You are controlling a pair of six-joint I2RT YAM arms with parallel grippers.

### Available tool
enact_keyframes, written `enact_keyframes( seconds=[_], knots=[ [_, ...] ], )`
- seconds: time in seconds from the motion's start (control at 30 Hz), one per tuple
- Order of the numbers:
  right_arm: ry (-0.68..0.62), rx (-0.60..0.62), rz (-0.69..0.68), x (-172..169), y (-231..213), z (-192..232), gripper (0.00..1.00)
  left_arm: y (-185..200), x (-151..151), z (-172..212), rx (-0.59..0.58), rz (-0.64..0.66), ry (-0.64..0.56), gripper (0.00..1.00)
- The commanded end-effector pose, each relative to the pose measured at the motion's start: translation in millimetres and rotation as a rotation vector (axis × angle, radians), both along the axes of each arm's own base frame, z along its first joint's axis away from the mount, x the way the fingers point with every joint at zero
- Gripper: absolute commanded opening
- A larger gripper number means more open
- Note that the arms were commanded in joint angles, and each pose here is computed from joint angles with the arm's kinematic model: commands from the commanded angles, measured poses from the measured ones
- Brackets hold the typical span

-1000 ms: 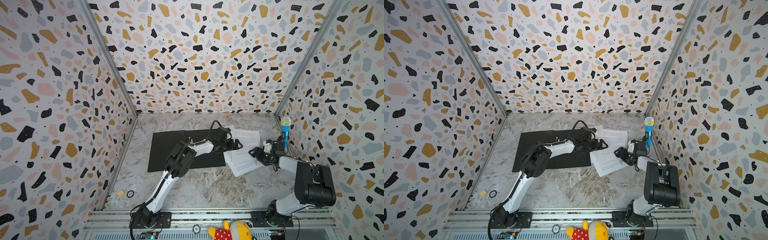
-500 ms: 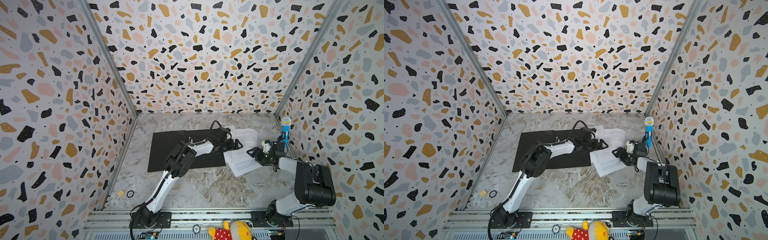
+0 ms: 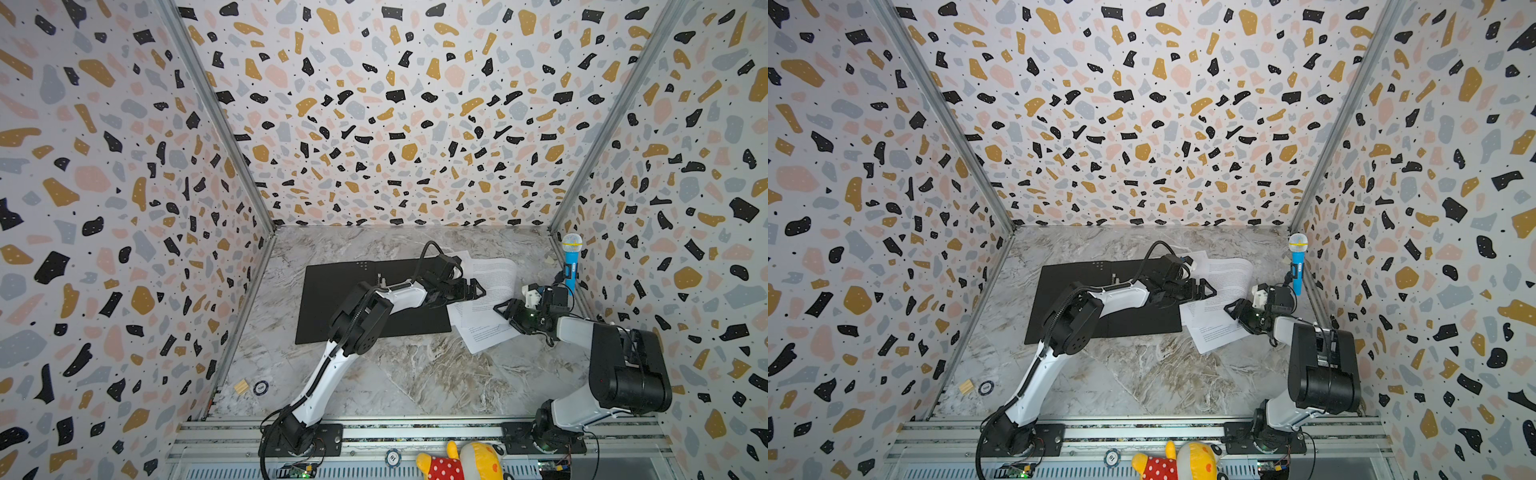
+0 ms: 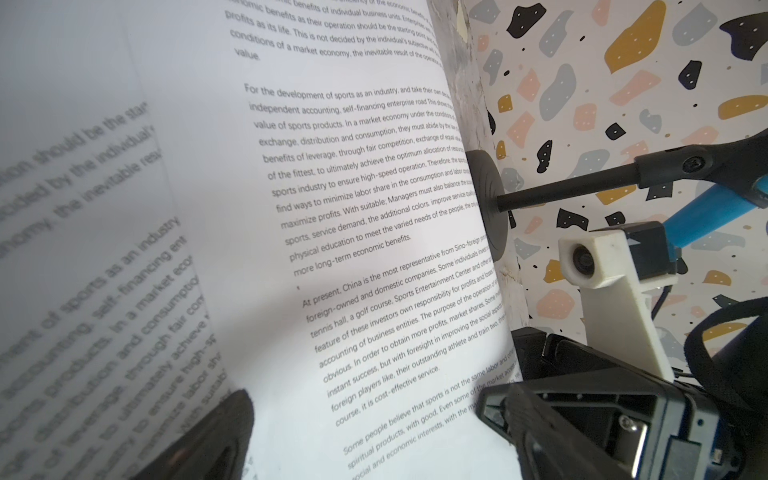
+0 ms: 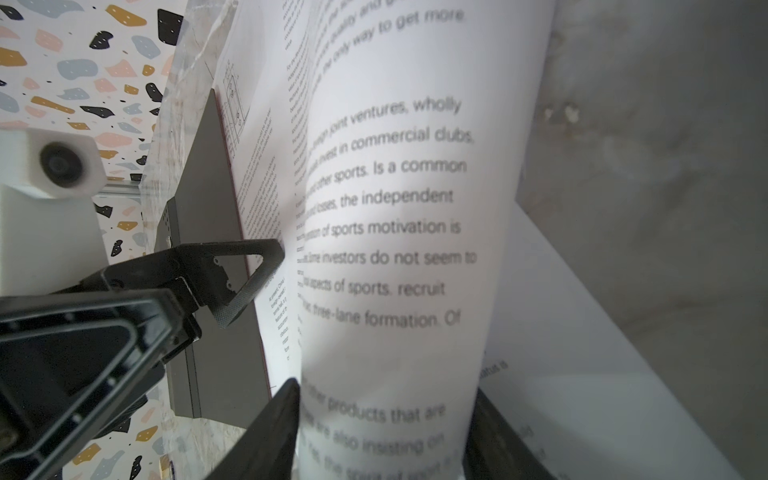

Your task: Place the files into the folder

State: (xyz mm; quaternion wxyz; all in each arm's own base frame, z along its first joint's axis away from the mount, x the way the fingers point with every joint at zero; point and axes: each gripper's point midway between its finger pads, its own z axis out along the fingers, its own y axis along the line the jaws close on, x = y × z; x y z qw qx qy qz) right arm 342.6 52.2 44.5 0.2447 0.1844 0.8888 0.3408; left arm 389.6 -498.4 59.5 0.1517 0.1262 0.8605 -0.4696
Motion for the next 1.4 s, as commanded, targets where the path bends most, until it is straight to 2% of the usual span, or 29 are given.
enact_keyframes(
  seconds=[0.0, 0.4, 0.63, 0.8, 1.07, 1.2, 1.37],
  knots=[
    [-0.009, 0.002, 0.007, -5, 1, 3, 0.58, 0, -4, 4, -0.013, -0.005, 0.011, 0.97],
    [-0.007, 0.032, -0.004, -11, 4, 3, 0.52, 8, -10, 46, -0.082, 0.021, -0.02, 0.97],
    [0.005, 0.064, -0.015, -17, 7, -2, 0.51, 20, -25, 65, -0.125, 0.043, -0.036, 0.97],
    [0.002, 0.085, -0.021, -16, 9, 1, 0.51, 25, -62, 68, -0.159, 0.045, 0.027, 0.98],
    [-0.001, 0.081, -0.027, -16, 8, 2, 0.51, 26, -122, 74, -0.325, 0.099, 0.161, 1.0],
    [-0.006, 0.079, -0.025, -16, 8, 3, 0.51, 20, -141, 75, -0.385, 0.122, 0.215, 1.0],
    [-0.009, 0.072, -0.024, -15, 7, 3, 0.51, 12, -145, 73, -0.444, 0.162, 0.259, 0.99]
  ],
)
